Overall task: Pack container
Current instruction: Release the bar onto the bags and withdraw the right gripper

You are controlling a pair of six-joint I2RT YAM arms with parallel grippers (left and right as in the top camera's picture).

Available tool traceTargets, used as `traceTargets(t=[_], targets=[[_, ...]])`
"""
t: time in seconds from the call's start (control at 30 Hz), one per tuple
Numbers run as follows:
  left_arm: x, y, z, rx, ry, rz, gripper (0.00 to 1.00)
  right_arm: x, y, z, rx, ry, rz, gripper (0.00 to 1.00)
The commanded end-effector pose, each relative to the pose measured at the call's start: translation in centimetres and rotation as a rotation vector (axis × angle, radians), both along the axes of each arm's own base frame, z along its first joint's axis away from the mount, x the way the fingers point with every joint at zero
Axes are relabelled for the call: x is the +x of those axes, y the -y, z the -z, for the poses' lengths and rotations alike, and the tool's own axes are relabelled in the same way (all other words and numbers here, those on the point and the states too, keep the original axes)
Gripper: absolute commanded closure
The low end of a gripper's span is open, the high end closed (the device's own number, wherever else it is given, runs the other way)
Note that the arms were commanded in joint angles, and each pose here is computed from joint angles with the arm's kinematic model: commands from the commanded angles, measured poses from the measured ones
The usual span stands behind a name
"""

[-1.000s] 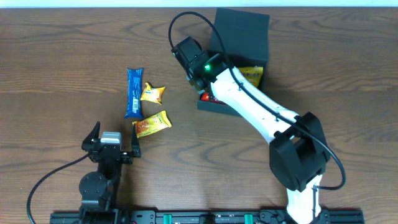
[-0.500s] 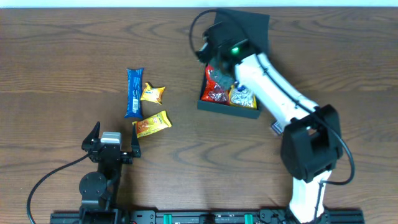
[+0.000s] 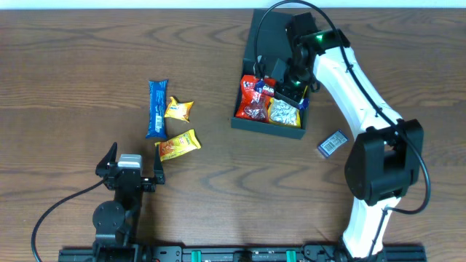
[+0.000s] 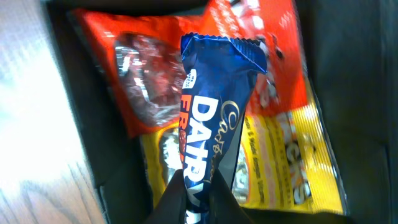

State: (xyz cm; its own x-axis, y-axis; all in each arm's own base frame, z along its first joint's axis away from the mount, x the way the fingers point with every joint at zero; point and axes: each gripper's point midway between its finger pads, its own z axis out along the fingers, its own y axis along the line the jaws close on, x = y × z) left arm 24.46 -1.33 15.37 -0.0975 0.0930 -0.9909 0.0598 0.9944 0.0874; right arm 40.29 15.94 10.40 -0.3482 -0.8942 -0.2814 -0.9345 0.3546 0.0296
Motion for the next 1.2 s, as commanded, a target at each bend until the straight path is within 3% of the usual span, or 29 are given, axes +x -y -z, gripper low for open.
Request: traceTargets(t=[0.0, 0.3, 1.17], targets=[[-0.1, -0.4, 1.8, 0.001, -0.058, -0.022, 0.05, 0.2, -0.9, -1.1, 0.053, 0.050, -0.155, 0.99], [-0.1, -0.4, 1.8, 0.001, -0.058, -0.022, 0.05, 3.4, -0.1, -1.8, 0.083, 0.185, -0.176, 0.99], [-0.1, -0.4, 1.8, 0.001, -0.058, -0.022, 0.05, 3.6, 1.1, 2.8, 0.076, 0.092, -0.195, 0.99]])
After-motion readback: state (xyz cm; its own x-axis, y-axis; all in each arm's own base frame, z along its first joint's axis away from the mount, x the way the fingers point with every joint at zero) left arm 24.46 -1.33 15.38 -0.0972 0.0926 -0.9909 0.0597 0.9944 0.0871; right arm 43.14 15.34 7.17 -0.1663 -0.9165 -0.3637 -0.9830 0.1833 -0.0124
